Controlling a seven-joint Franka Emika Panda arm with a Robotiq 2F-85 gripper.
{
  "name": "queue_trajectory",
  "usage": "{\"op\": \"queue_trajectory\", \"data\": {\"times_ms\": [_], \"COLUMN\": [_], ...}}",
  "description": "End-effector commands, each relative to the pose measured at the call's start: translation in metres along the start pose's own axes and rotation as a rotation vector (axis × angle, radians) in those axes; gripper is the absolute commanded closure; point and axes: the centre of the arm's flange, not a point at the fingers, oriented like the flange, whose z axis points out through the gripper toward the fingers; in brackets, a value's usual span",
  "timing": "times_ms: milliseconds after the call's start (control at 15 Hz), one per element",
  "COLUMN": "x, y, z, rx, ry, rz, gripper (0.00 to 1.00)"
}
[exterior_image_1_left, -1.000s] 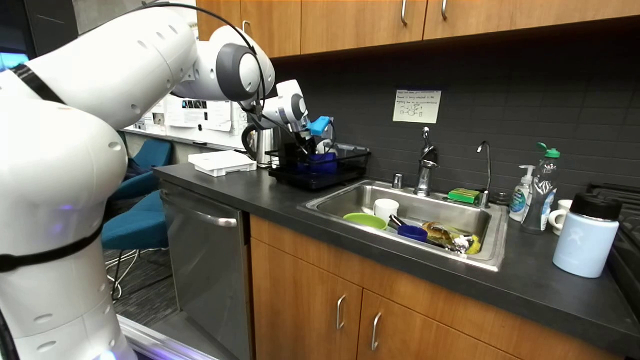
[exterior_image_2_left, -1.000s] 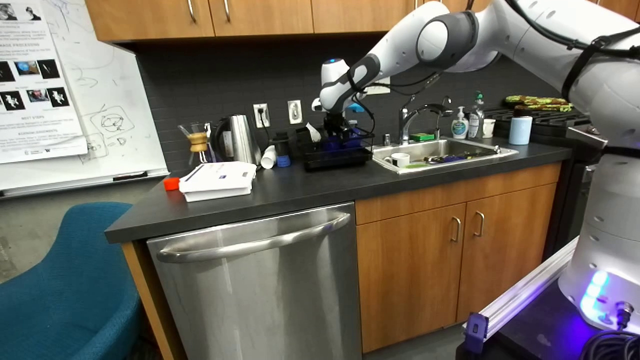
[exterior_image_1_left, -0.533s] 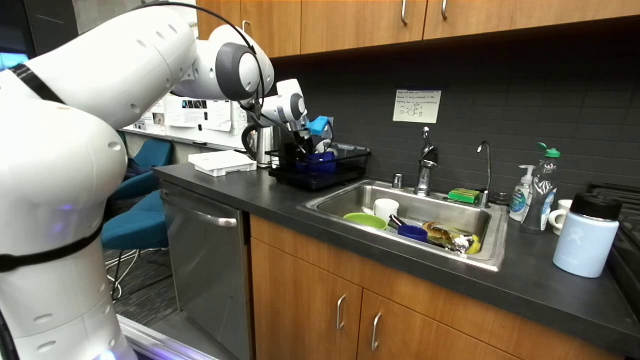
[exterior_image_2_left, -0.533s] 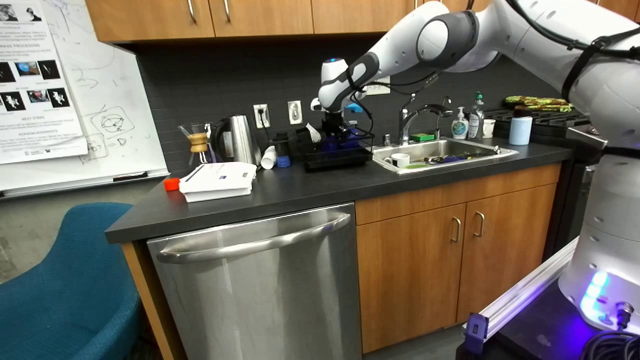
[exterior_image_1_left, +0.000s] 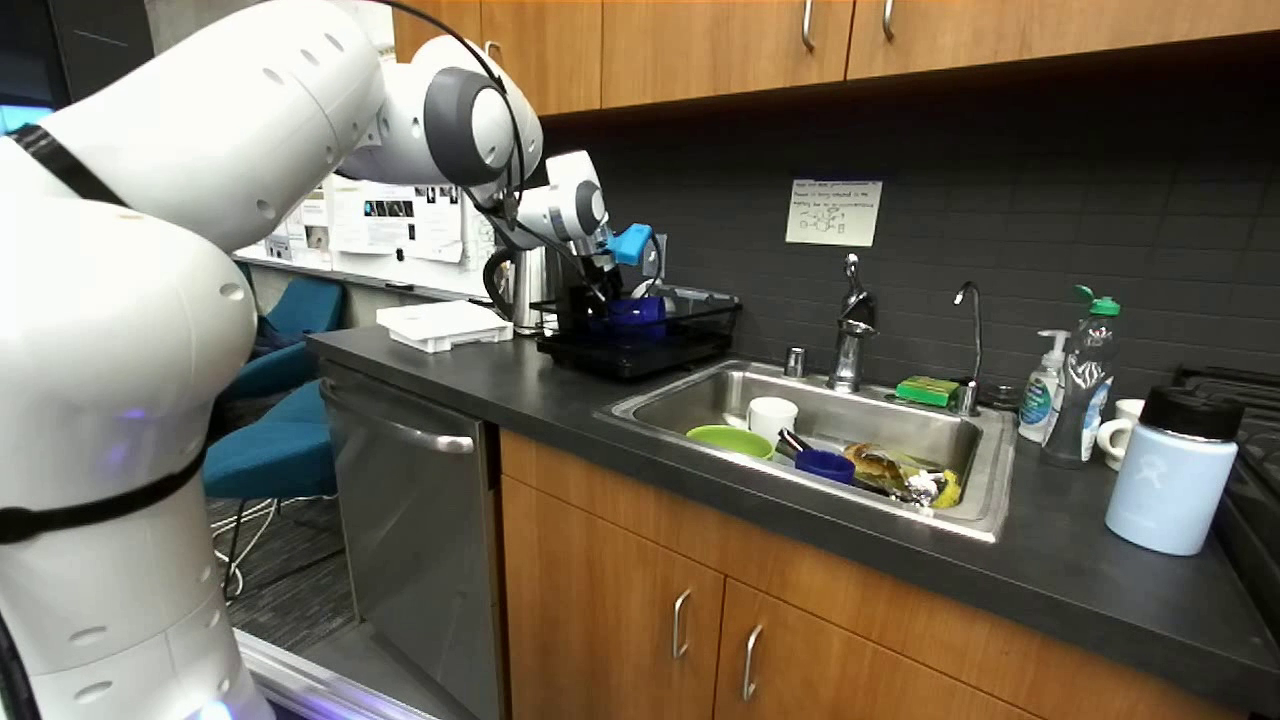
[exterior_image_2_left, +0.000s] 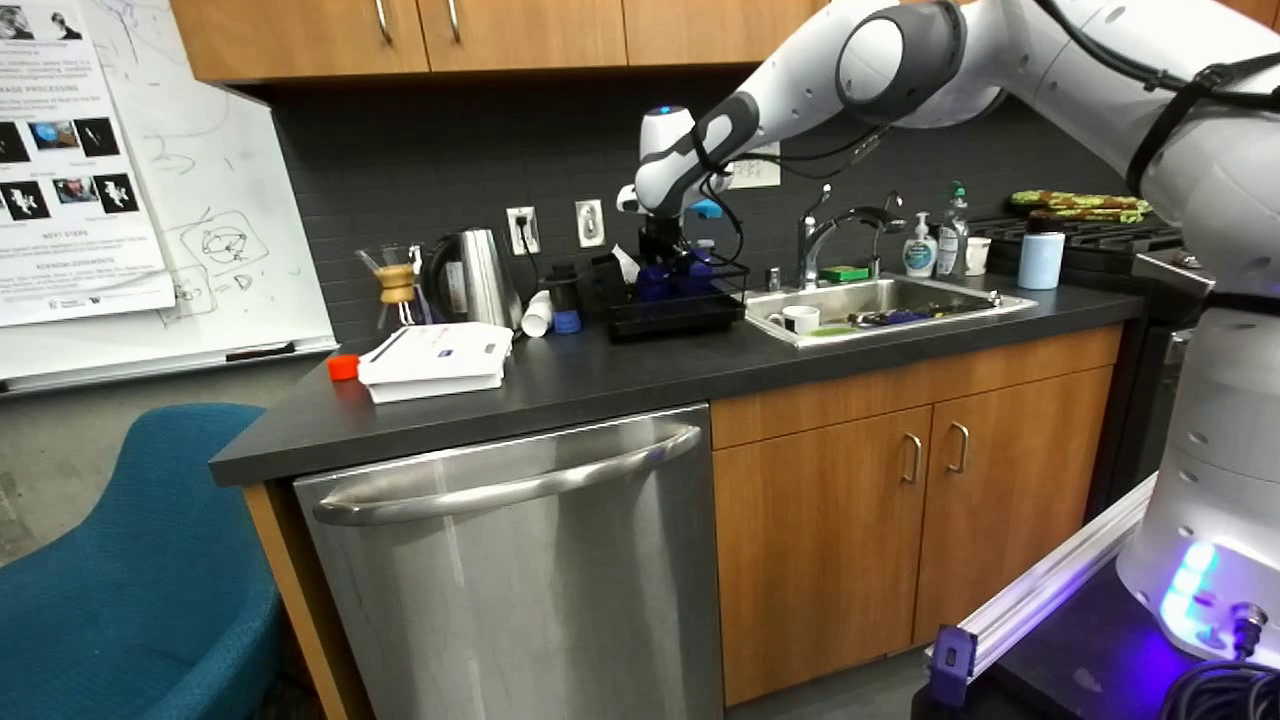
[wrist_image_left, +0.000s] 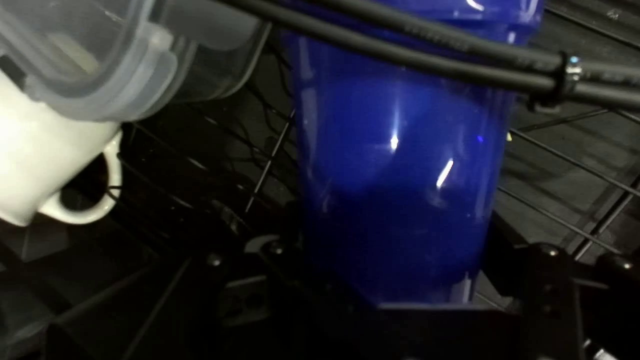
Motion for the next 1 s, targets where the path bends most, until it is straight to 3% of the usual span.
{"op": "queue_trajectory", "data": {"times_ms": [0,533,933], "x": [0.004,0.020,0.083], "y": [-0.017,-0.032,-0.065], "z": [-0.043,-0.111,-0.171], "rx": [-0.036,-0.078,-0.213], "ry": [-0.017,-0.024,-0.036], "rz": [0.028,0.050,0.031], "gripper": [0.45,0.45,0.45]}}
